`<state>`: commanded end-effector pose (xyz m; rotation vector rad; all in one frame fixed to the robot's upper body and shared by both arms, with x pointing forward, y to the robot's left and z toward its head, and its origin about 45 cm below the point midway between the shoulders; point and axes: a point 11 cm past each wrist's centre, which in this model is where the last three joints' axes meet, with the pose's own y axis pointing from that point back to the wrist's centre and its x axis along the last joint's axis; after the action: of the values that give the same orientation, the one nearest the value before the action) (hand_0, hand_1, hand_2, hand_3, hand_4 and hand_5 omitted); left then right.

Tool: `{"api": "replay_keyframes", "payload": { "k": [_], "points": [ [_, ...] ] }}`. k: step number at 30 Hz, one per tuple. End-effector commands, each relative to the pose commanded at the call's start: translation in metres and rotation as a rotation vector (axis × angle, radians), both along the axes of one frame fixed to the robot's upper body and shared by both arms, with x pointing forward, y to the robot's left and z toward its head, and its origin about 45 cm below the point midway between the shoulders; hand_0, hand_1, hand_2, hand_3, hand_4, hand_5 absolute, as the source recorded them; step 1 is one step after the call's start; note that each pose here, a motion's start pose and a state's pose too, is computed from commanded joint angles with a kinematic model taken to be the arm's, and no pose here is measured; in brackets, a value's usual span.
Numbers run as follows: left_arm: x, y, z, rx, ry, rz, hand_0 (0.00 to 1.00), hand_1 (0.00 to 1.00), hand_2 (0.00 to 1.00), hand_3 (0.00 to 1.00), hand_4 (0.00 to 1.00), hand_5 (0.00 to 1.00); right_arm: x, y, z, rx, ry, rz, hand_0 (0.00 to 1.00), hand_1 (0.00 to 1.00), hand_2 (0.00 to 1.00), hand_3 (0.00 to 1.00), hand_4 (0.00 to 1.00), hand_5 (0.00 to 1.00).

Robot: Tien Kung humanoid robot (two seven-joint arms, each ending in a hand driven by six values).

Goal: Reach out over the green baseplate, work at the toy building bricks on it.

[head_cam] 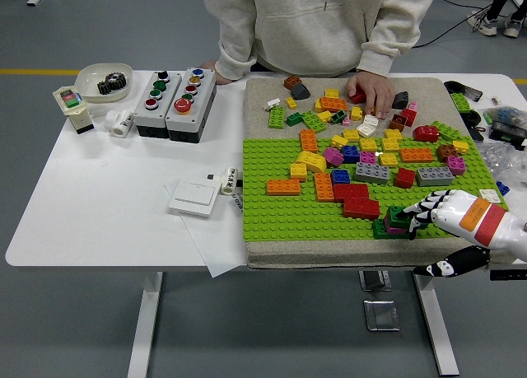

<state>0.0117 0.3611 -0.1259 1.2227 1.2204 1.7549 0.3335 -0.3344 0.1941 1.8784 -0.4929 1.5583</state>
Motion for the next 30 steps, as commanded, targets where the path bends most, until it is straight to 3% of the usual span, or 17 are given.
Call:
{"api": "replay_keyframes", "payload": {
  "k": [30],
  "points": [
    [0.0022, -0.0002, 0.0001, -0.001, -0.008, 0.002, 0.628, 0.736, 0.718, 0.562, 0.600, 0.610, 0.0040, 0.0068, 0.0093, 0.003, -0.020, 0.024, 0.669, 0.639, 0.656, 0.535, 0.944, 0.713]
  ]
}}
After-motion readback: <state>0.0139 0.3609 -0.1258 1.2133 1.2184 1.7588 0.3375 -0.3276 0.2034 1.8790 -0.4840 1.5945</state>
